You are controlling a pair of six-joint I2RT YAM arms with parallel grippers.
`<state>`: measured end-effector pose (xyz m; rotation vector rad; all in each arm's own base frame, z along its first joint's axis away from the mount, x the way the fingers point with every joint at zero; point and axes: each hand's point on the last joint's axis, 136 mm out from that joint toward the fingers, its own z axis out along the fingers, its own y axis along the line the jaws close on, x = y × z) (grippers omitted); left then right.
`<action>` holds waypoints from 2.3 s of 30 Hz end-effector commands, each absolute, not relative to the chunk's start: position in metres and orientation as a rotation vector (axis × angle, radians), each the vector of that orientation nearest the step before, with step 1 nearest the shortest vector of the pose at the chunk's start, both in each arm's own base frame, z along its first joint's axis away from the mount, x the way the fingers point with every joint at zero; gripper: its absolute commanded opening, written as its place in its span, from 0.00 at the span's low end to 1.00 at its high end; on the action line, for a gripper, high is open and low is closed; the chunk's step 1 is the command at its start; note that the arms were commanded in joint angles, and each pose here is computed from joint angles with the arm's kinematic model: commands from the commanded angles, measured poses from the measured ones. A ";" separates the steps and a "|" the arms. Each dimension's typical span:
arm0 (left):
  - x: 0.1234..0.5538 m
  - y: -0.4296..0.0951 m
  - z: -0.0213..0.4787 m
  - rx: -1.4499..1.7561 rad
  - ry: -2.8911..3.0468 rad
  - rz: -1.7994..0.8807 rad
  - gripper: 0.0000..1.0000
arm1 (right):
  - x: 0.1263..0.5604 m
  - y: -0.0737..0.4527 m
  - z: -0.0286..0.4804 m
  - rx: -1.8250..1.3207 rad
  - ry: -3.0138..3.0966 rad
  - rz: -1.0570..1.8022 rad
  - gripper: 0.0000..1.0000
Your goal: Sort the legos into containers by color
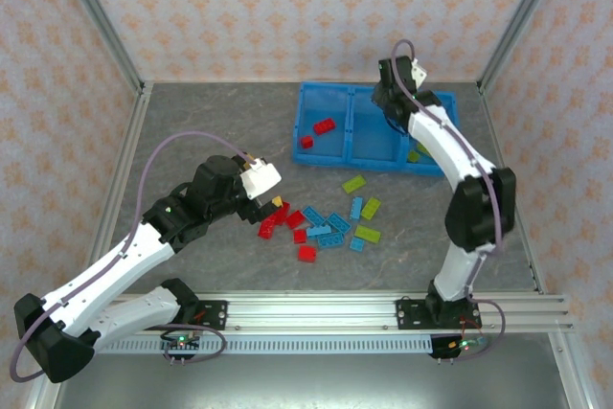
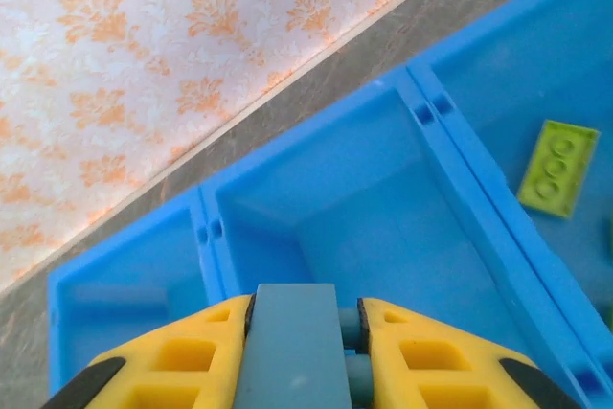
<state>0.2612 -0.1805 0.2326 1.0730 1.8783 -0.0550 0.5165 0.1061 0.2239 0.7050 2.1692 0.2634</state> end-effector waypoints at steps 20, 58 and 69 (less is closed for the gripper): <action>0.260 -0.186 0.225 1.102 1.898 -0.067 0.95 | 0.424 0.133 0.218 0.427 2.381 0.108 0.57; 0.261 -0.184 0.218 1.115 1.913 -0.042 0.96 | 0.288 0.196 0.036 0.207 2.886 -0.179 0.45; 0.262 -0.183 0.218 1.115 1.916 -0.029 0.96 | 0.298 0.199 0.061 0.252 2.808 -0.111 0.18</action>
